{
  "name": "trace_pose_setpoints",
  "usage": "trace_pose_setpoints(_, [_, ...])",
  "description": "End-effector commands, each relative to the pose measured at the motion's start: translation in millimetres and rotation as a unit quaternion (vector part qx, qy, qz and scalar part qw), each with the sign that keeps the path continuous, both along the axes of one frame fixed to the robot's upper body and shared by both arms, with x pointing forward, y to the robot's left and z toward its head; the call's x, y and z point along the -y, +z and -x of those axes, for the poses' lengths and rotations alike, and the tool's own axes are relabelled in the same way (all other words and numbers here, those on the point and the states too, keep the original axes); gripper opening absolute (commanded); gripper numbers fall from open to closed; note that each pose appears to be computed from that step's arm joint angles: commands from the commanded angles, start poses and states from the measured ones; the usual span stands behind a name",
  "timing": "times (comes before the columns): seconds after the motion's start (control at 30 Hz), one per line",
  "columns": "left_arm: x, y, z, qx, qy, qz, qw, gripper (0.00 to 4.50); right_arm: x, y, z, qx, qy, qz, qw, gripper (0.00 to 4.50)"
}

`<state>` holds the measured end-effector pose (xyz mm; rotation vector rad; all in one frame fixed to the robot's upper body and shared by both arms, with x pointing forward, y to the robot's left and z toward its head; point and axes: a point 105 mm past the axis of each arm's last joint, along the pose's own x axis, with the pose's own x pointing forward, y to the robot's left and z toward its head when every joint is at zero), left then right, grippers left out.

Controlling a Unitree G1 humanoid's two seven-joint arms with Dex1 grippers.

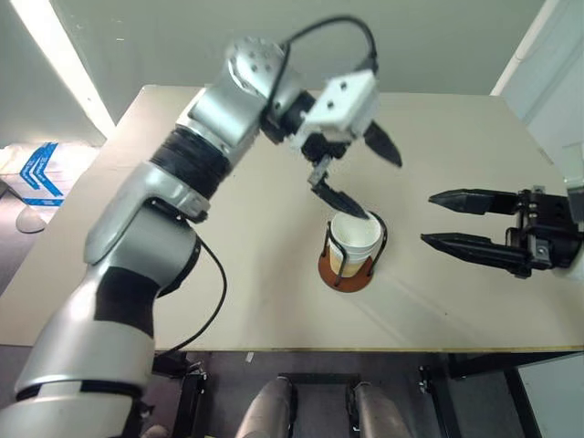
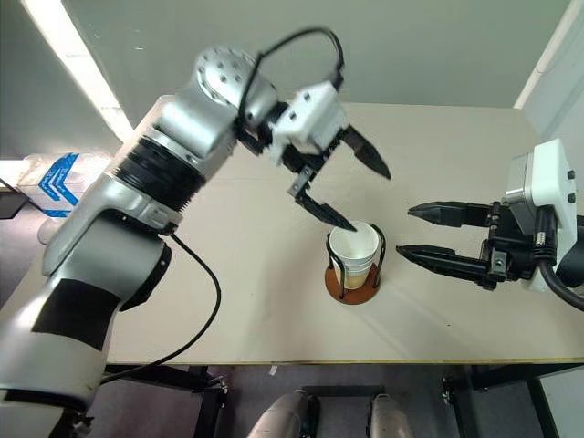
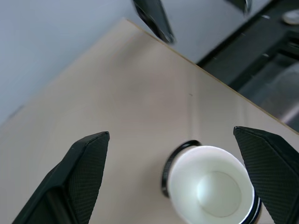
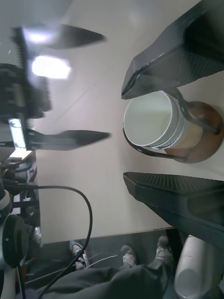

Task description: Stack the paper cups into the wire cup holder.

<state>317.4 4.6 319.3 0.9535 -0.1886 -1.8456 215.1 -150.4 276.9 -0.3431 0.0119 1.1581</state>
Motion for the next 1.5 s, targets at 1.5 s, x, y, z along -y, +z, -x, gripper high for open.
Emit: trace_pose_setpoints(1.5, [-209.0,-44.4,-110.8,0.031,0.647,0.437,0.625,4.46,96.6,-37.0,-153.4,0.038,-0.458,-0.121,0.88,2.63])
